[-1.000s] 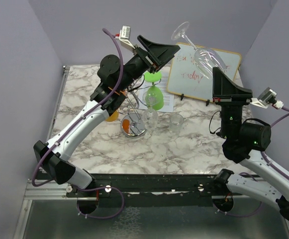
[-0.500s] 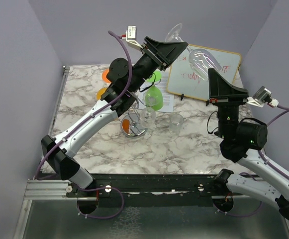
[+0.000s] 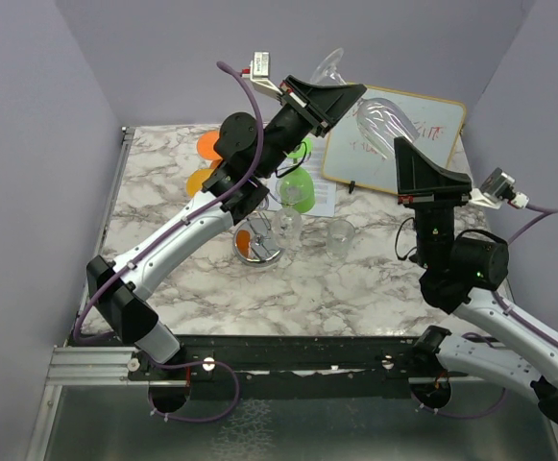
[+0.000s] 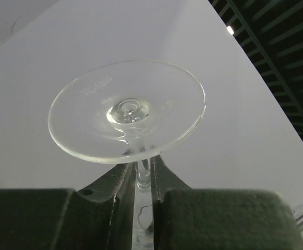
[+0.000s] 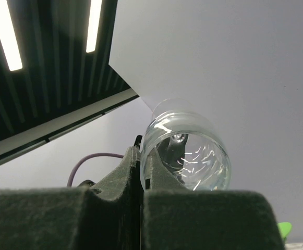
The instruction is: Place the wine glass upside down on the wine glass rack
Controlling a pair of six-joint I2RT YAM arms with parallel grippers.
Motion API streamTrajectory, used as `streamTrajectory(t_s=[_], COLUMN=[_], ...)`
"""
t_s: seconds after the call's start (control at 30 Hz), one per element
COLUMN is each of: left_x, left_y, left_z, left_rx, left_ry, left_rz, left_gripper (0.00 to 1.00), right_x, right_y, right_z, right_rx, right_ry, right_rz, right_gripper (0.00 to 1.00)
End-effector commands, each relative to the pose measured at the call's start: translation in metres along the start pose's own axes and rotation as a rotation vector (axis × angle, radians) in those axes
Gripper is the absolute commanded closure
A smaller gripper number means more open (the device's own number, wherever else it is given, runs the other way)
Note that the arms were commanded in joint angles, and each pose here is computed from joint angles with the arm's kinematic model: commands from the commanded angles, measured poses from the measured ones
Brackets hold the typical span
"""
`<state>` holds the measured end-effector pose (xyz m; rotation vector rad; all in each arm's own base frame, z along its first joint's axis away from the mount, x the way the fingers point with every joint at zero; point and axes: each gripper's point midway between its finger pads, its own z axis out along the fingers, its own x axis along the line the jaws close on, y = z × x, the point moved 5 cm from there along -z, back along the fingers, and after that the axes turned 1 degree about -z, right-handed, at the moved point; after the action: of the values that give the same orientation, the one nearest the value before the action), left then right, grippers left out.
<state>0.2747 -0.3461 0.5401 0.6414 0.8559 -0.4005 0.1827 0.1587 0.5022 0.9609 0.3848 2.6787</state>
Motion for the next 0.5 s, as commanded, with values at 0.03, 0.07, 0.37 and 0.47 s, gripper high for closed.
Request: streamTrajectory(t_s=[0.03,0.07,0.37,0.47], left_x=[-0.026,-0.026,-0.042,-0.055], left_y=[0.004,0.003,0.011,0.013], left_z=[0.000,0.000,-0.011,-0.017], left_rx=[-0.006,-0.005,-0.017,0.000], left_ry=[-0.093,-0.095,-0.141,-0.189], left_rz=[0.030,0.035,0.205,0.298], left_gripper=[0.99,1.00,1.00,1.00], right_x=[0.009,0.009,-0.007,-0.010], right_y=[0.003,0.001,0.001,0.003], right_z=[-0.009,-0.009,-0.019,-0.023], right_rx=[-0.006,0.004,0.008,0.006], right_ry=[0.076,0.079,-0.016,-0.033], right_rz=[0.028,0.026,0.037,0.026], right_gripper=[0.99,0.99,0.56,0.43])
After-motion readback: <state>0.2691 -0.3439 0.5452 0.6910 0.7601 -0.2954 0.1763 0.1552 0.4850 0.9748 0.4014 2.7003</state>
